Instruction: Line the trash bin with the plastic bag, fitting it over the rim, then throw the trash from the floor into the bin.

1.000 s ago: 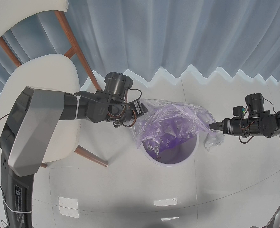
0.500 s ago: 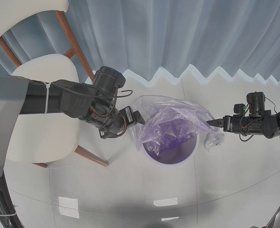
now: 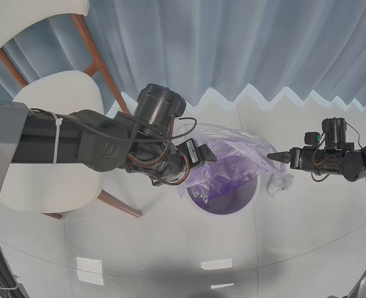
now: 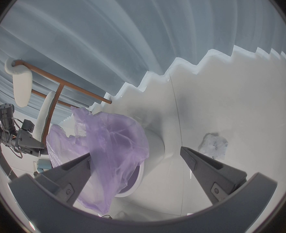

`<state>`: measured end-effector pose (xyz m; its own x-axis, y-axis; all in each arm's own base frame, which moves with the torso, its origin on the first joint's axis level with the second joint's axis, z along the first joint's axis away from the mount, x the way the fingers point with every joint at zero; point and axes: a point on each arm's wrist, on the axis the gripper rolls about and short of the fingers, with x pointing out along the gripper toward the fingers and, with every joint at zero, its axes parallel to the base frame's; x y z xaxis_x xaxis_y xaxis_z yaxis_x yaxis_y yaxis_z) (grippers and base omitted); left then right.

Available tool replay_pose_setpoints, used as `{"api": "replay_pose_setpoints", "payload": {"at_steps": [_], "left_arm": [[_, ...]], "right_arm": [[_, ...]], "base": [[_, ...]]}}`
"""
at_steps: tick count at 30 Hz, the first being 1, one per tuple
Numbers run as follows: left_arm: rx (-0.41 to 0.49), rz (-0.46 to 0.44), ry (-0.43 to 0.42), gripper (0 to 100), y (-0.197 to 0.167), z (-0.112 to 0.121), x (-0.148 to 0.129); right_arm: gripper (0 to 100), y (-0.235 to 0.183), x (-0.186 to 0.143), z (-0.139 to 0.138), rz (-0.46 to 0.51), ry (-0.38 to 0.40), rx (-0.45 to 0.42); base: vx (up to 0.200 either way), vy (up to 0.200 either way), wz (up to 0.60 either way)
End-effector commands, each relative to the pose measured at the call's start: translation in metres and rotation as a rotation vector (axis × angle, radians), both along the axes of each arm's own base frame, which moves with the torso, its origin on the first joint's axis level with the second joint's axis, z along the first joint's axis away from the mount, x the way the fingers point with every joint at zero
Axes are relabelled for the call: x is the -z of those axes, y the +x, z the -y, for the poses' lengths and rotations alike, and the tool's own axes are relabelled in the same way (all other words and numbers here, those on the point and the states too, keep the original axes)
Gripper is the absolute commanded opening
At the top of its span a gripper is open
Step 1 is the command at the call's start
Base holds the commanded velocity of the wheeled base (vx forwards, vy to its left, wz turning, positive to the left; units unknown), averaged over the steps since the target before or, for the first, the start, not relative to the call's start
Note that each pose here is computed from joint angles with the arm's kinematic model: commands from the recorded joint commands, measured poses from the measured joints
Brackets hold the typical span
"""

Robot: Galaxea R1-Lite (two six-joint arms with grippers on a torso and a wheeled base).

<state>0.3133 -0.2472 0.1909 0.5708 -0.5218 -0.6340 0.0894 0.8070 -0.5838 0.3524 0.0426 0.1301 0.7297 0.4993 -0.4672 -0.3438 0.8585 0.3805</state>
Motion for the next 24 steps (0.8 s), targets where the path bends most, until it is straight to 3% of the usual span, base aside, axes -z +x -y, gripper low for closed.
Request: {"api": "replay_pose_setpoints", "payload": {"at_steps": [1,5,7,24], "left_arm": [[0.300,0.429,0.174,100,-0.022,-0.012,0.006],[0.425,0.664,0.227,100,-0.003,-0.024,0.021],[0.471,0.697,0.250,100,0.007,-0.022,0.036],[0.529,0.779,0.280,100,0.052,0.008,0.089]], "right_arm": [[100,-0.005,-0.007,-0.002,0.023,0.001,-0.003],[100,-0.007,-0.009,-0.004,0.026,0.001,-0.009],[100,-0.007,-0.010,-0.007,0.030,0.003,-0.019],[100,-0.007,-0.015,-0.013,0.057,0.017,-0.027]], "base": [[0.000,0.000,0.00],[0.000,0.000,0.00],[0.000,0.000,0.00],[0.000,0.000,0.00]]}}
